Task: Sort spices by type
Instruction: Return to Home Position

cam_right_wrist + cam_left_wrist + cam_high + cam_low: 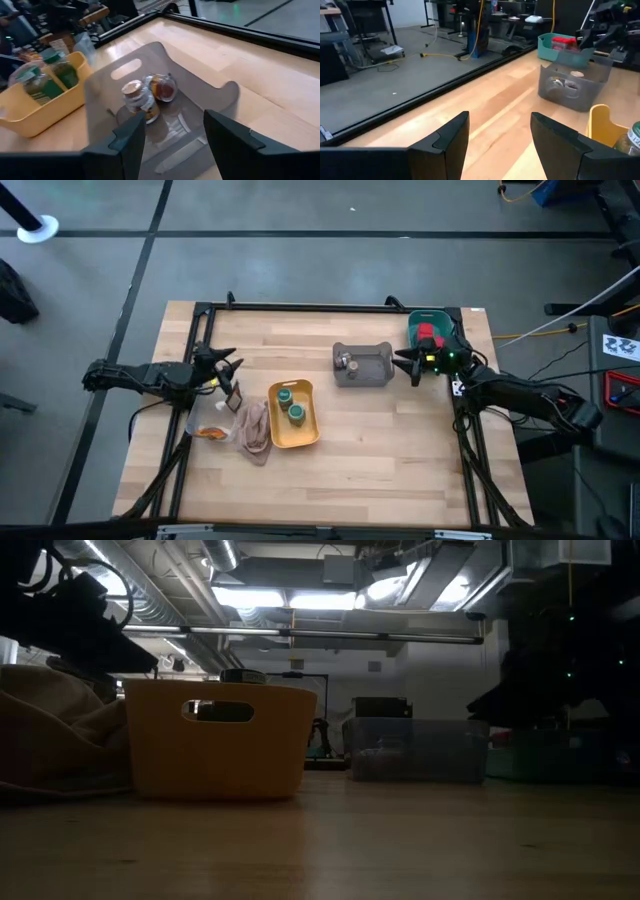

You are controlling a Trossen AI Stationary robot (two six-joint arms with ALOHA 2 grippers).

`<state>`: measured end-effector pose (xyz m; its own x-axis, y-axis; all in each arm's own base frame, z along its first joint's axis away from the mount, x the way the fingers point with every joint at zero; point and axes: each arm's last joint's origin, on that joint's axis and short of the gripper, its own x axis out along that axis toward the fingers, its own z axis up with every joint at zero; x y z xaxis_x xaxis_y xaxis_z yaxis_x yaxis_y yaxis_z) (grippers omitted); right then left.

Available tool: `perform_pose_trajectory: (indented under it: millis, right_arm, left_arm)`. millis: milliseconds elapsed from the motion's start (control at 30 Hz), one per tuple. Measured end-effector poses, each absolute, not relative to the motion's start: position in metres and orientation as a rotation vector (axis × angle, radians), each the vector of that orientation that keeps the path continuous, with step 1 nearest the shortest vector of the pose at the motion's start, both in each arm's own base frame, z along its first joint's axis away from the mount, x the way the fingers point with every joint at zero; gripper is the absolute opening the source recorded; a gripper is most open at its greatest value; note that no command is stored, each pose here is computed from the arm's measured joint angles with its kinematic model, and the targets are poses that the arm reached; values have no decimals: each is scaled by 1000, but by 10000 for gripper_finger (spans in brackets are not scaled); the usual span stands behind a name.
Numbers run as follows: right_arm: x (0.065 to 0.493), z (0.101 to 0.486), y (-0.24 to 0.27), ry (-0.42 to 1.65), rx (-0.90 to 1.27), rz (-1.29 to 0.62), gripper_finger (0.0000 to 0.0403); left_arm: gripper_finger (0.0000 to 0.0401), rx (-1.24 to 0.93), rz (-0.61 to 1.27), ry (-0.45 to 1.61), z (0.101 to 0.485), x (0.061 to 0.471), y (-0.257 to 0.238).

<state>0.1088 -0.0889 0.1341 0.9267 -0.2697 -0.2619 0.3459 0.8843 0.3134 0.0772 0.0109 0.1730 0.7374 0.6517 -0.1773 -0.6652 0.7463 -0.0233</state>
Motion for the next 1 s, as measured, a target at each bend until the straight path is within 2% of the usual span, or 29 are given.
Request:
perform_pose_trajectory:
  millis: [167, 367, 1000]
  right_arm:
    - [106, 140, -85, 179, 329, -291, 199]
    - [103, 154, -86, 75, 246, -384, 199]
    - [88, 185, -72, -172, -4, -401, 199]
  left_arm:
    - [196, -53, 718, 177, 173, 77, 11]
    - [196, 5, 711, 199, 173, 77, 11]
    - [196, -68, 700, 178, 172, 77, 10]
